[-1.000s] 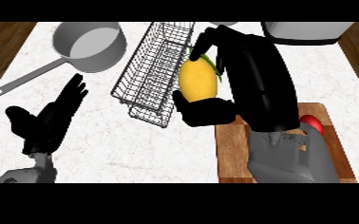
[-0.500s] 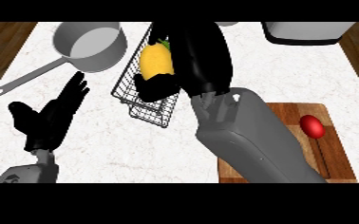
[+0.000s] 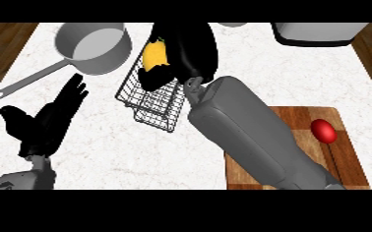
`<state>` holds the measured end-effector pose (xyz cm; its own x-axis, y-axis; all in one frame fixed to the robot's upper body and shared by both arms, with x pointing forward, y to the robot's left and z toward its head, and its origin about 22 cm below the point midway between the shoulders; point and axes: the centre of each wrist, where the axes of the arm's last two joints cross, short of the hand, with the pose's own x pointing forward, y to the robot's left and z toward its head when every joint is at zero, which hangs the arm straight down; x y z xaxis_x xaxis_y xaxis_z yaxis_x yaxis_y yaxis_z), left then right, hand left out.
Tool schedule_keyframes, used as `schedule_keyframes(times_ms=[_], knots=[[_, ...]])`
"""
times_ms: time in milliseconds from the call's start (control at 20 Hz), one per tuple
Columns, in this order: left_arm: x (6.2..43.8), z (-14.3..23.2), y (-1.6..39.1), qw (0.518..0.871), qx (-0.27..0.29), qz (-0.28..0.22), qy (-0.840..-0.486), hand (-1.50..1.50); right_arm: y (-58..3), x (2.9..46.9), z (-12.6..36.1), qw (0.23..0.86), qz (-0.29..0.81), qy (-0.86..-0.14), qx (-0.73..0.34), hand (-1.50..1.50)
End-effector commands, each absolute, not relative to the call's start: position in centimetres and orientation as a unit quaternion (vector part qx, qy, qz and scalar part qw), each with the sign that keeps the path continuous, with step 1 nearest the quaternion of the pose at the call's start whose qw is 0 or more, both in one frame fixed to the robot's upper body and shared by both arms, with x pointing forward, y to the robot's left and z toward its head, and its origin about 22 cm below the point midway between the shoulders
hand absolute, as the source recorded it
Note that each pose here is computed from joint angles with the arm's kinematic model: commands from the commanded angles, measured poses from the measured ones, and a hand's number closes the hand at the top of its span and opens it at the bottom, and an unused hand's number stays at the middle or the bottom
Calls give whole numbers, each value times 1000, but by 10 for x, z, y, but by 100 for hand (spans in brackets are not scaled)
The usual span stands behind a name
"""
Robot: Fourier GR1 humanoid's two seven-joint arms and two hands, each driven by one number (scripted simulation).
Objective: Pick the lemon from the cutting board and place it in the tiered basket
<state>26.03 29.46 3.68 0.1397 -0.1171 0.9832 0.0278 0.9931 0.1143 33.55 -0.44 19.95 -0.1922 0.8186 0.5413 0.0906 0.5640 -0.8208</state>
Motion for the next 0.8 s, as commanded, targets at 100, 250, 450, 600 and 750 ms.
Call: schedule_keyframes(times_ms=[100, 250, 450, 600, 750], knots=[[271, 18, 276, 754, 29, -50, -654, 0, -5, 369, 167, 534, 316, -701, -352, 150], [254, 27, 280, 757, 33, -44, -651, 0, 7, 361, 167, 531, 320, -698, -358, 150], [260, 37, 280, 756, 20, -59, -651, 0, -7, 374, 144, 521, 220, -743, -359, 150], [258, 32, 285, 759, 24, -50, -649, 0, 16, 372, 170, 518, 243, -743, -346, -150], [268, 33, 277, 753, 27, -51, -655, 0, 11, 390, 162, 520, 253, -737, -351, -150]])
